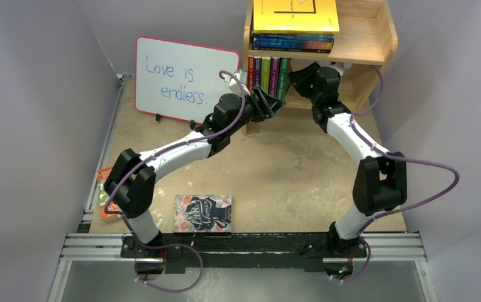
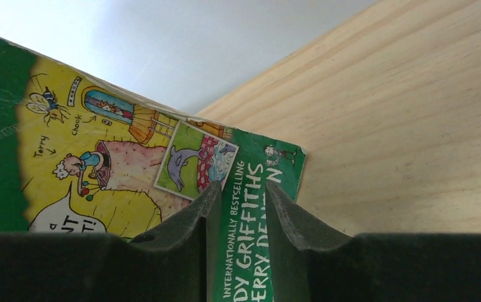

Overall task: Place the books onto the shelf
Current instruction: Adjust the book on the shelf.

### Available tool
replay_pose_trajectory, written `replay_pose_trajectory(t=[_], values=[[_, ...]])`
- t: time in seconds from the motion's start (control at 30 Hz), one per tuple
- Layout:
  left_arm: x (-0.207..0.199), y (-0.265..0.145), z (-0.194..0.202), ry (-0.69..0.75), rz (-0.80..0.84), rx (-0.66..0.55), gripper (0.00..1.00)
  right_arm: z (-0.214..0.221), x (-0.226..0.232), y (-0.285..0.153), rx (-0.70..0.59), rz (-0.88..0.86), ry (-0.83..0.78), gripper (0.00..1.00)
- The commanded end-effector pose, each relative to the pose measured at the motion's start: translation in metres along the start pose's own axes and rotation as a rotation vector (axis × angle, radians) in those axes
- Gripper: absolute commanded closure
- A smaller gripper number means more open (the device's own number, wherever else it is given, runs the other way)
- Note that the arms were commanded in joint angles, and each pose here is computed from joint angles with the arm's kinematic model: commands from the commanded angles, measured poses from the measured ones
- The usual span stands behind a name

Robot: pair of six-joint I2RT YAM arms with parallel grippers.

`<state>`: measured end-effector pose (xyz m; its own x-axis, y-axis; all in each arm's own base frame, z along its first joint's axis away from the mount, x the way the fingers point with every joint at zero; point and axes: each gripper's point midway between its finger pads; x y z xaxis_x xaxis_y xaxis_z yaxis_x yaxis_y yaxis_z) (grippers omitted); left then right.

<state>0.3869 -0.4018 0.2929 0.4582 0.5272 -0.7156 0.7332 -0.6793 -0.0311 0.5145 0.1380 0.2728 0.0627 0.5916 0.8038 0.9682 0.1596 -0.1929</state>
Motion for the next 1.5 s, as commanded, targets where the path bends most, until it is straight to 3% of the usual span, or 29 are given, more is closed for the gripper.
replay_pose_trajectory(t=[0.0, 0.27, 0.47, 0.67, 1.3, 1.47], values=[[-0.025, -0.012, -0.032, 0.021, 0.075, -0.072, 0.42, 0.027, 0.025, 0.003, 0.131, -0.066, -0.042, 0.64], [-0.02, -0.022, -0.035, 0.022, 0.063, -0.074, 0.42, 0.052, 0.042, 0.015, 0.249, -0.171, 0.01, 0.6], [-0.02, -0.03, -0.041, 0.032, 0.052, -0.088, 0.42, 0.03, 0.036, 0.009, 0.152, -0.121, -0.038, 0.6], [-0.019, -0.032, -0.041, 0.033, 0.045, -0.085, 0.42, 0.003, 0.043, -0.017, 0.046, -0.098, -0.046, 0.54], [-0.006, -0.04, -0.048, 0.036, -0.004, -0.107, 0.42, -0.029, 0.059, -0.059, -0.116, -0.204, -0.074, 0.46], [-0.004, -0.043, -0.052, 0.042, -0.019, -0.107, 0.42, -0.038, 0.05, -0.069, -0.161, -0.157, -0.095, 0.46]])
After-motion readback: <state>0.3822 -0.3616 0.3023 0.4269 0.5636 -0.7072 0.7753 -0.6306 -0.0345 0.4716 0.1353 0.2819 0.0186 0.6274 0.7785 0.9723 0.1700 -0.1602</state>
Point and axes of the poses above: each gripper's point midway between its finger pads, its own y axis out along the fingers, its own x axis along the line the jaws close on, z = x × y, and after that the axes turned 5 degrees about y, right-handed
